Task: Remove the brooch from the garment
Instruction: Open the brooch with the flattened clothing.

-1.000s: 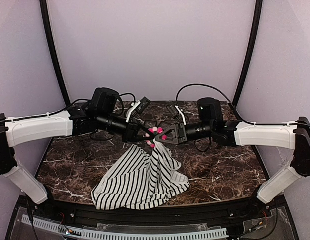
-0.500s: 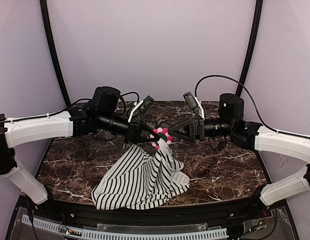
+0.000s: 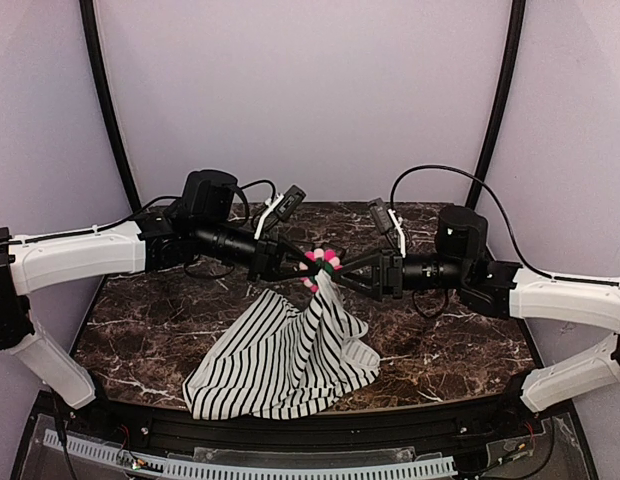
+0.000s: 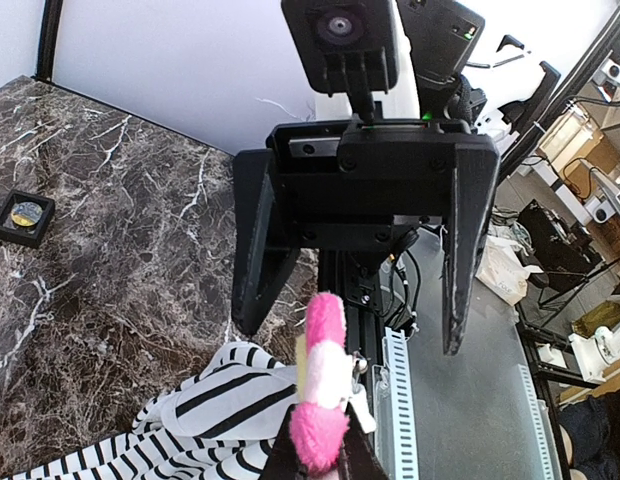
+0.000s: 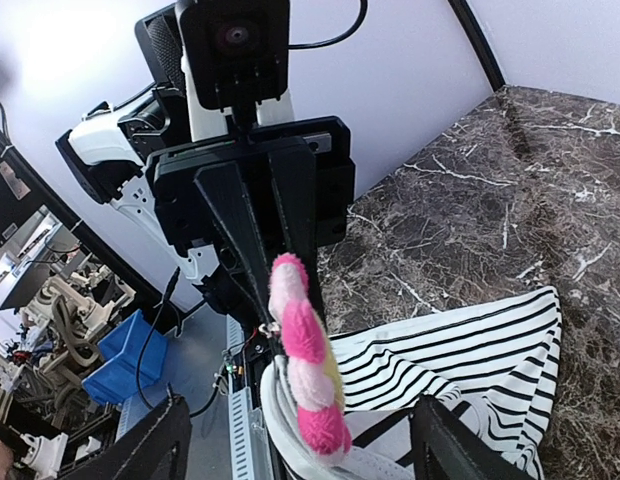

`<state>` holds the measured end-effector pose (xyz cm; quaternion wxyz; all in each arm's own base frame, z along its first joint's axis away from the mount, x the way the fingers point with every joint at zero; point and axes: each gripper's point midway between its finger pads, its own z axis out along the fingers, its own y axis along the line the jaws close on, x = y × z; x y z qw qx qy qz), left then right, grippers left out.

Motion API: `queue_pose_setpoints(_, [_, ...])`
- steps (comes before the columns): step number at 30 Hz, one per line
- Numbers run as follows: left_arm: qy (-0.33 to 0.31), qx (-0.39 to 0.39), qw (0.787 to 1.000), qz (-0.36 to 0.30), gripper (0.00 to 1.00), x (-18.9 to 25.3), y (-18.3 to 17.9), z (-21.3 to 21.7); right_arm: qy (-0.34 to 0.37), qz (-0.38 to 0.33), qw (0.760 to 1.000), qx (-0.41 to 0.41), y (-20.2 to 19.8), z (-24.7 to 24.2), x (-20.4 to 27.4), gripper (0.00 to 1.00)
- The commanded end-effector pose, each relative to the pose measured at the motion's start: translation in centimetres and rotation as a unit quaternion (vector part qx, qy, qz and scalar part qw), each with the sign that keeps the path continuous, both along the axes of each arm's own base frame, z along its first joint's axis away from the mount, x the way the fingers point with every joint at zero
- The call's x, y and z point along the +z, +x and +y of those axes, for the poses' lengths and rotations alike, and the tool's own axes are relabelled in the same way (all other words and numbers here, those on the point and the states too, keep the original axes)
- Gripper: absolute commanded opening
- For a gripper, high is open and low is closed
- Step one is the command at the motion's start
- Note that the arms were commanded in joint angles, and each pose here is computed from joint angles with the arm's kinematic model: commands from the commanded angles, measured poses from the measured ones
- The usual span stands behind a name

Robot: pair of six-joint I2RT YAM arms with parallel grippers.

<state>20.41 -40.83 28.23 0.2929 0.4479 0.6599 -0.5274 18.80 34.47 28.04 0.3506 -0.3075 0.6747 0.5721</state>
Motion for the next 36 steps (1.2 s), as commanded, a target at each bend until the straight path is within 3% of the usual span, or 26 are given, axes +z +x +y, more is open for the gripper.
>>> queue_pose_setpoints(1, [-0.019,-0.007,1.000,-0.009,0.01,1.3,-0.4,0.3,0.012,-0.021,1.000,-0.009,0.4,1.1,1.0,0.70])
queue_pose_setpoints(8, [-0.019,-0.008,1.000,-0.009,0.01,1.3,-0.5,0.4,0.020,-0.014,1.000,-0.008,0.7,1.7,1.0,0.52])
queue_pose_setpoints(18, [-0.018,-0.009,1.000,-0.009,0.01,1.3,-0.5,0.3,0.019,-0.001,1.000,-0.001,0.8,2.6,0.7,0.39])
queue_pose_setpoints(28, [-0.033,-0.025,0.999,-0.015,0.01,2.0,-1.2,0.5,-0.027,0.059,0.996,-0.066,3.3,2.5,-2.6,0.08])
queue_pose_setpoints(36, [-0.041,-0.055,0.998,-0.006,0.01,2.1,-2.2,0.4,-0.047,0.068,0.996,-0.036,3.6,3.8,-3.5,0.05])
